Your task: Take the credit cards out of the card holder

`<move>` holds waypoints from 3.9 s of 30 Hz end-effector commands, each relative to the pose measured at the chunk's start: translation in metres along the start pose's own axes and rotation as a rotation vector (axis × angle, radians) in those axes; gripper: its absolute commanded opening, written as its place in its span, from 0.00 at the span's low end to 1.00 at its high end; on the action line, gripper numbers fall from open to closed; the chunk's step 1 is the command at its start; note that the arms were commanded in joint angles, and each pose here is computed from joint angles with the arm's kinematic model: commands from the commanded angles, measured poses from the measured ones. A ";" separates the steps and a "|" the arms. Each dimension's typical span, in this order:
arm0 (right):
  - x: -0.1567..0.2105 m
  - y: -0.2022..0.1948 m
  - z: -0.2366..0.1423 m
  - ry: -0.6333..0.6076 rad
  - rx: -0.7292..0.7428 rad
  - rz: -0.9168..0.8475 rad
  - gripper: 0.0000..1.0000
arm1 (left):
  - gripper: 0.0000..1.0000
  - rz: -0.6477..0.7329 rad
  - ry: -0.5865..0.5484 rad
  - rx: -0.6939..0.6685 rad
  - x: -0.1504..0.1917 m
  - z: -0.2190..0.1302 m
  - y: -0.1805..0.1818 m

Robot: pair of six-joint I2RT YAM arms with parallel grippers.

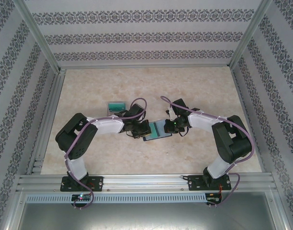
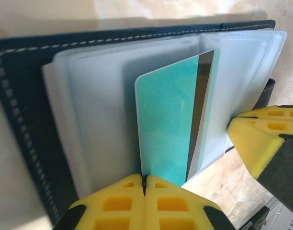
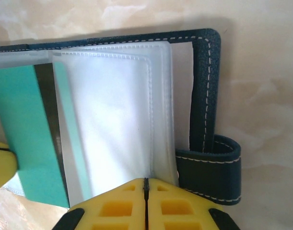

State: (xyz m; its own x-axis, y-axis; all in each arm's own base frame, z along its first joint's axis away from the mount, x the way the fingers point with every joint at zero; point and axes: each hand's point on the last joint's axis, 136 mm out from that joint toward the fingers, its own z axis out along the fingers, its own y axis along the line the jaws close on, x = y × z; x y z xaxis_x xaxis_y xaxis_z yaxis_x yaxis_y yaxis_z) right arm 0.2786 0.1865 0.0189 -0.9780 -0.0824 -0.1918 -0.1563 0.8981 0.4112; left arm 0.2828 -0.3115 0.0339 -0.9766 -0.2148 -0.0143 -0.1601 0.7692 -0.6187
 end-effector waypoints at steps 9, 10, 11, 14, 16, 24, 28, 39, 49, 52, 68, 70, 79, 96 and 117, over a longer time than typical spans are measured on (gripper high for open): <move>0.007 -0.005 0.008 0.041 0.028 0.028 0.09 | 0.00 0.019 -0.015 -0.001 -0.001 -0.017 0.001; 0.005 -0.004 0.006 0.031 0.031 0.027 0.10 | 0.00 0.019 -0.015 0.001 -0.002 -0.016 0.001; 0.003 -0.004 0.003 0.016 0.036 0.023 0.11 | 0.00 0.018 -0.014 0.003 -0.002 -0.016 0.000; -0.005 0.002 -0.010 -0.038 0.040 0.003 0.20 | 0.00 0.021 -0.019 0.003 -0.002 -0.019 -0.001; -0.011 0.005 -0.017 -0.068 0.043 -0.009 0.22 | 0.00 0.028 -0.022 -0.001 -0.002 -0.022 -0.001; -0.027 0.012 -0.036 -0.143 0.054 -0.023 0.30 | 0.00 0.091 -0.048 -0.029 0.000 -0.053 -0.010; -0.040 0.018 -0.056 -0.223 0.044 -0.027 0.39 | 0.00 0.151 -0.059 -0.039 0.001 -0.067 -0.017; -0.069 0.046 -0.100 -0.378 -0.149 0.033 0.98 | 0.00 0.362 -0.078 -0.044 0.001 -0.106 -0.042; -0.067 0.066 -0.104 -0.359 -0.401 0.163 0.98 | 0.00 0.332 -0.110 0.140 -0.001 -0.103 -0.073; -0.065 0.069 -0.105 -0.348 -0.433 0.170 0.98 | 0.00 0.320 -0.107 0.138 -0.002 -0.100 -0.071; -0.064 0.059 -0.118 -0.392 -0.407 0.172 0.98 | 0.00 0.742 -0.129 -0.452 -0.022 -0.177 -0.013; -0.065 0.060 -0.121 -0.400 -0.401 0.160 0.98 | 0.00 0.813 -0.159 -0.581 -0.033 -0.194 -0.001; -0.067 0.063 -0.138 -0.434 -0.372 0.093 0.98 | 0.00 1.201 -0.188 -0.936 -0.064 -0.231 0.026; -0.073 0.053 -0.142 -0.458 -0.381 0.115 0.98 | 0.00 1.620 -0.055 -1.155 -0.111 -0.207 0.040; -0.076 0.037 -0.136 -0.458 -0.363 0.177 0.98 | 0.00 1.619 0.058 -1.157 -0.120 -0.174 0.079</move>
State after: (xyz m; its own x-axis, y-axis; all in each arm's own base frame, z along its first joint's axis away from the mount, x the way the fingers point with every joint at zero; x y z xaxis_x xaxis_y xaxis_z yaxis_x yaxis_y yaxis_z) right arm 0.3252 0.1689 0.1696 -0.8523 0.3120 -0.4198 -0.1112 0.6762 0.7283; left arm 0.3631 -0.1250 0.1327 -0.2868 0.9542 0.0856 0.7250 0.1578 0.6705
